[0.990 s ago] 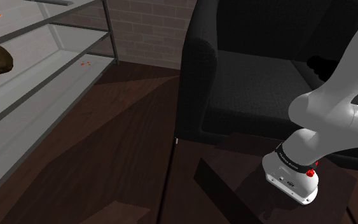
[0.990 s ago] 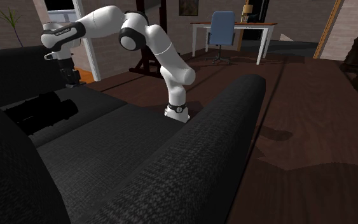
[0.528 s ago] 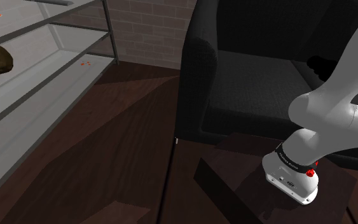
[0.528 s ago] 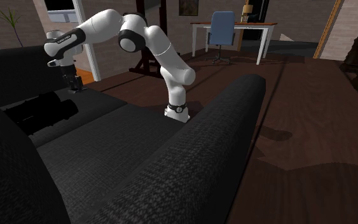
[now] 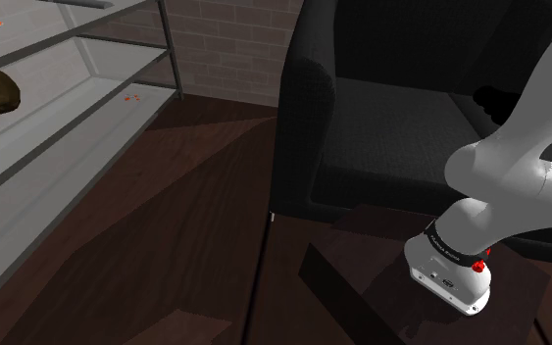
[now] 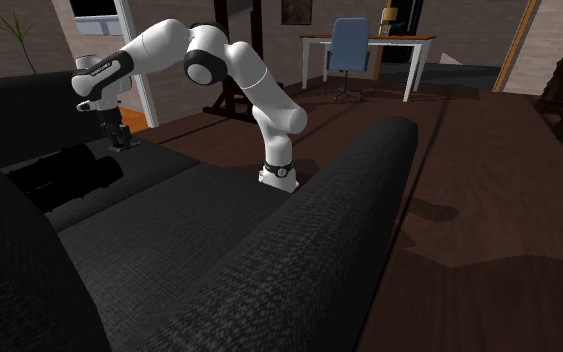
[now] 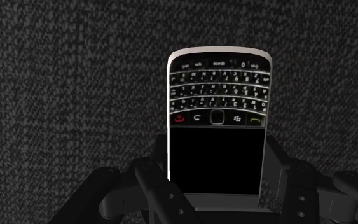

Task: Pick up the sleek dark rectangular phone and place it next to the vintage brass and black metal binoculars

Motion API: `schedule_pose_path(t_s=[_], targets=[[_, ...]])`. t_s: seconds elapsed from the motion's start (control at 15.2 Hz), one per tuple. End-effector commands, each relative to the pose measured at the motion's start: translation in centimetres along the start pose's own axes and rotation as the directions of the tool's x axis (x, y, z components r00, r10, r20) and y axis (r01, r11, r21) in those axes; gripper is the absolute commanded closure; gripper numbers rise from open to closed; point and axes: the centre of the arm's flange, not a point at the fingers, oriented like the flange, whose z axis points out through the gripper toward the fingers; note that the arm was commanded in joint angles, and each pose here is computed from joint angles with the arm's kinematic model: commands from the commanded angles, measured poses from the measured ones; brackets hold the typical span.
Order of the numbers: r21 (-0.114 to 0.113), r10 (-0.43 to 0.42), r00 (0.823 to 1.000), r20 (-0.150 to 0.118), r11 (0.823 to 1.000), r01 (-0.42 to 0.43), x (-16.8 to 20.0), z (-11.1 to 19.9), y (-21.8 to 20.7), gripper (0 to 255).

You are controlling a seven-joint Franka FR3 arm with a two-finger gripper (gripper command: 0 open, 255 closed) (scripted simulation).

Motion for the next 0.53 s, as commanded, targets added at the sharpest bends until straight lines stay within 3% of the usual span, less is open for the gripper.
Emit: schedule_pose_path(t_s=[0.0, 0.2, 0.26, 0.46], targets=[[0.000, 0.000, 1.000, 0.000, 1.000, 0.000, -0.01, 0.01, 0.00, 255], [0.000, 0.000, 1.000, 0.000, 1.000, 0.000, -0.01, 0.01, 0.00, 255], [0.000, 0.000, 1.000, 0.000, 1.000, 0.000, -0.01, 0.01, 0.00, 0], [0.000, 0.000, 1.000, 0.000, 1.000, 0.000, -0.01, 0.01, 0.00, 0]])
